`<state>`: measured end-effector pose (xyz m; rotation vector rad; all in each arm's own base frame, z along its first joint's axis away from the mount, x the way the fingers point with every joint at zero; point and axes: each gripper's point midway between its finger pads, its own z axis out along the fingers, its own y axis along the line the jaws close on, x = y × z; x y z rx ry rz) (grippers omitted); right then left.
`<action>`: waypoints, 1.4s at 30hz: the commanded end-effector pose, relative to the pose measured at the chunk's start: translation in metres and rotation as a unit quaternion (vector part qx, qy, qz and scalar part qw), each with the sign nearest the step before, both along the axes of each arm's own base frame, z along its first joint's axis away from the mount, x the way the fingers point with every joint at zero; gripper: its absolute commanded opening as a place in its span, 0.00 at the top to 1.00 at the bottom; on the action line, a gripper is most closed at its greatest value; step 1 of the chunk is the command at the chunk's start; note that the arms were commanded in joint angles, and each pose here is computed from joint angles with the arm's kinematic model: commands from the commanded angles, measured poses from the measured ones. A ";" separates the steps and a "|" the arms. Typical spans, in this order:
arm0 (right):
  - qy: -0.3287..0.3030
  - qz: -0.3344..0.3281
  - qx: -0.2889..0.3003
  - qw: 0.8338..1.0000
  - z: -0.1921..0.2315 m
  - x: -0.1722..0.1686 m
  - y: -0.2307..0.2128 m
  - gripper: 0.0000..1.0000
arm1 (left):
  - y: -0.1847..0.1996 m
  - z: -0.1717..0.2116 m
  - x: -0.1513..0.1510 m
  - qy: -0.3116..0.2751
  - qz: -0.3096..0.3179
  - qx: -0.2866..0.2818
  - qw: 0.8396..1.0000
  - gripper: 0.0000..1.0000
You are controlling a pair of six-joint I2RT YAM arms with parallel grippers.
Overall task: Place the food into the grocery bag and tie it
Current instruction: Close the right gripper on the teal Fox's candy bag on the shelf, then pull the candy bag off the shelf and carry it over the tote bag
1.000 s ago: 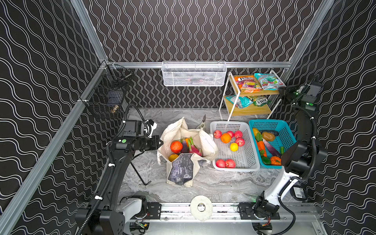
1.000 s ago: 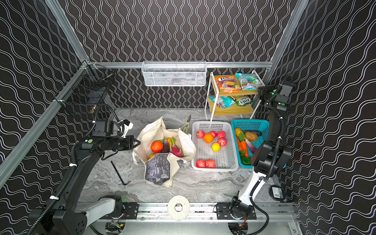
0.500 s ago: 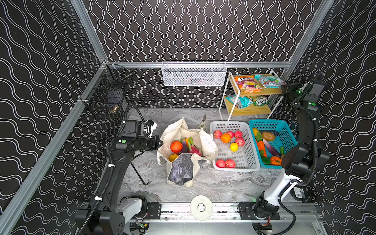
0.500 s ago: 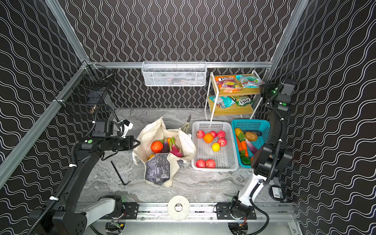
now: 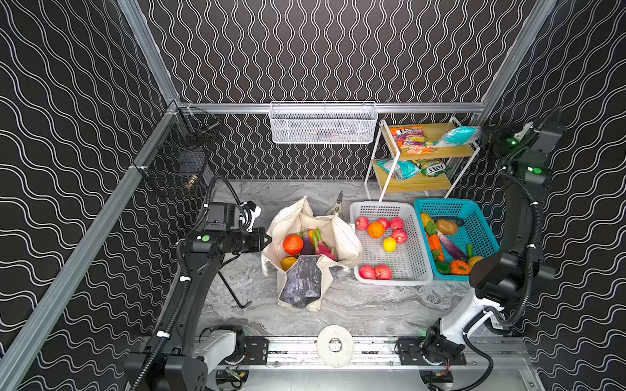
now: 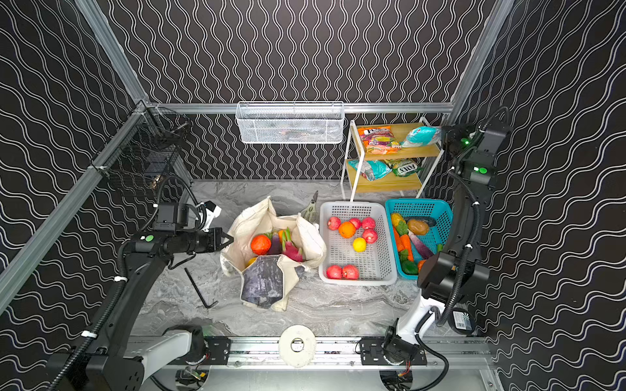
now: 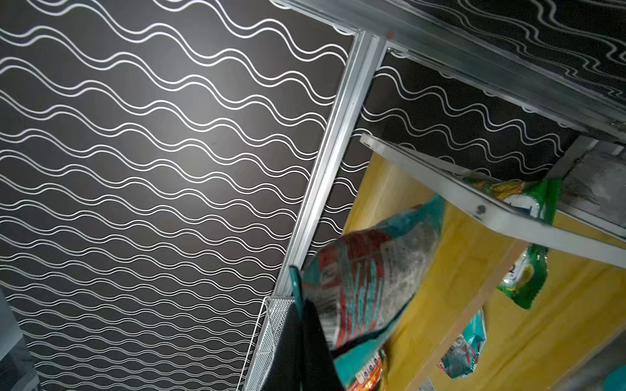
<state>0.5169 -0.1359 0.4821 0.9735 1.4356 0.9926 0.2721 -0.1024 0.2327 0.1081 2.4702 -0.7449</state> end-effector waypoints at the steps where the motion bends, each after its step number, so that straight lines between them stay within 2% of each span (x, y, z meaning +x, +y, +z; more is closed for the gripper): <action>1: -0.031 0.006 -0.014 0.999 0.027 -0.011 0.006 1.00 | -0.001 0.001 -0.002 -0.006 -0.008 -0.002 1.000 1.00; 13: -0.094 0.008 -0.055 0.994 0.101 -0.061 0.027 1.00 | -0.001 -0.002 -0.004 -0.001 -0.005 -0.003 1.000 1.00; 21: -0.114 0.017 -0.075 0.990 0.128 -0.105 0.043 1.00 | -0.001 -0.002 -0.006 0.000 -0.005 -0.001 1.000 1.00; 28: -0.109 0.062 -0.075 0.989 0.117 -0.139 0.073 1.00 | 0.000 -0.001 -0.005 -0.001 -0.002 -0.001 1.000 1.00; 34: -0.094 0.087 -0.073 0.989 0.091 -0.168 0.100 1.00 | 0.000 0.000 -0.007 0.004 -0.005 -0.001 1.000 1.00; 42: -0.061 0.158 -0.068 0.983 0.049 -0.185 0.166 1.00 | -0.001 0.002 -0.013 0.001 -0.006 -0.002 1.000 1.00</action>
